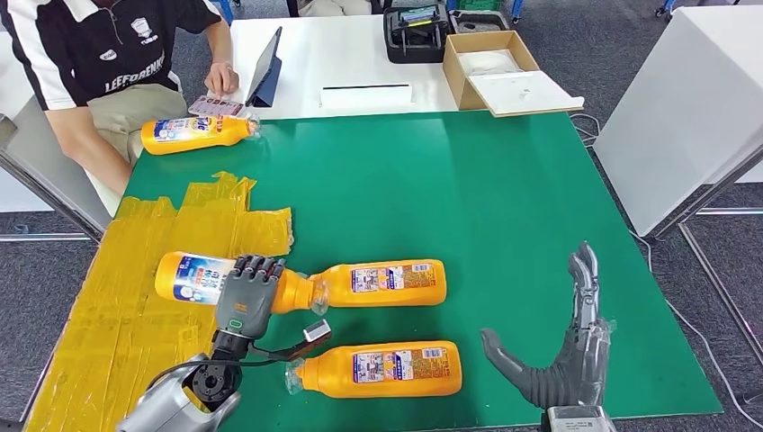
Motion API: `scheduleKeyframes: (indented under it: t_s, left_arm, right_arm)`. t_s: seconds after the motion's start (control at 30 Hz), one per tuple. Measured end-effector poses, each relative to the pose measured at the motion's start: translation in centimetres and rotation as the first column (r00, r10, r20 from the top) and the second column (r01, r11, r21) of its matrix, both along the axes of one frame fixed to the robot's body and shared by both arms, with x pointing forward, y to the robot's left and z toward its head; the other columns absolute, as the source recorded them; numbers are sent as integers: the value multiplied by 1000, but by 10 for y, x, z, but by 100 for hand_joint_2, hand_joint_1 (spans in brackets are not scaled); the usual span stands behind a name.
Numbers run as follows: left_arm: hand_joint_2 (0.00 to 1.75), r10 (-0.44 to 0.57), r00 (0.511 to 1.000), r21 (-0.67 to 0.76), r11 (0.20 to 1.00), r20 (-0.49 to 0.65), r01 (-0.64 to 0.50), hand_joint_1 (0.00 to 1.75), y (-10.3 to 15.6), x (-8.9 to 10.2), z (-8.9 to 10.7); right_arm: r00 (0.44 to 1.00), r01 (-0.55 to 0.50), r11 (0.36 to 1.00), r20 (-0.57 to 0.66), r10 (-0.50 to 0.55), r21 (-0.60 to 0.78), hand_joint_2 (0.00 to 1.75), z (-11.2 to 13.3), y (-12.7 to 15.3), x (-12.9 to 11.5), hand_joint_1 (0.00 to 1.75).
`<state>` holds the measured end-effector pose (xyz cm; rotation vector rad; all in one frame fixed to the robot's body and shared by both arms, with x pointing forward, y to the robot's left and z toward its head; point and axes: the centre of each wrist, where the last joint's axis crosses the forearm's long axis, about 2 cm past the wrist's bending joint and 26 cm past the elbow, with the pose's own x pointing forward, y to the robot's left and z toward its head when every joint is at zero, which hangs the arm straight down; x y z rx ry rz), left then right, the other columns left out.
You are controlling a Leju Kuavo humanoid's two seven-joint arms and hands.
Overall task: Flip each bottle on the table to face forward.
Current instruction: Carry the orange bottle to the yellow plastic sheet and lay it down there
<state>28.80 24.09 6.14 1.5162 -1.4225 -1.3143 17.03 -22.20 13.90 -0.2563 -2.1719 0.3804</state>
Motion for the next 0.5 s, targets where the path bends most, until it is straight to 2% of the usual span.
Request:
scheduleKeyframes:
  t_s: [0.3, 0.5]
  left_arm:
    - [175, 49, 999, -31, 998, -1, -49, 175, 2, 13, 6]
    - [175, 116, 993, -71, 991, 29, -114, 175, 18, 27, 17]
  right_arm:
    - [999, 33, 999, 0, -33, 2, 175, 12, 1, 7, 0]
    - [998, 59, 998, 3, -59, 7, 175, 15, -1, 11, 0]
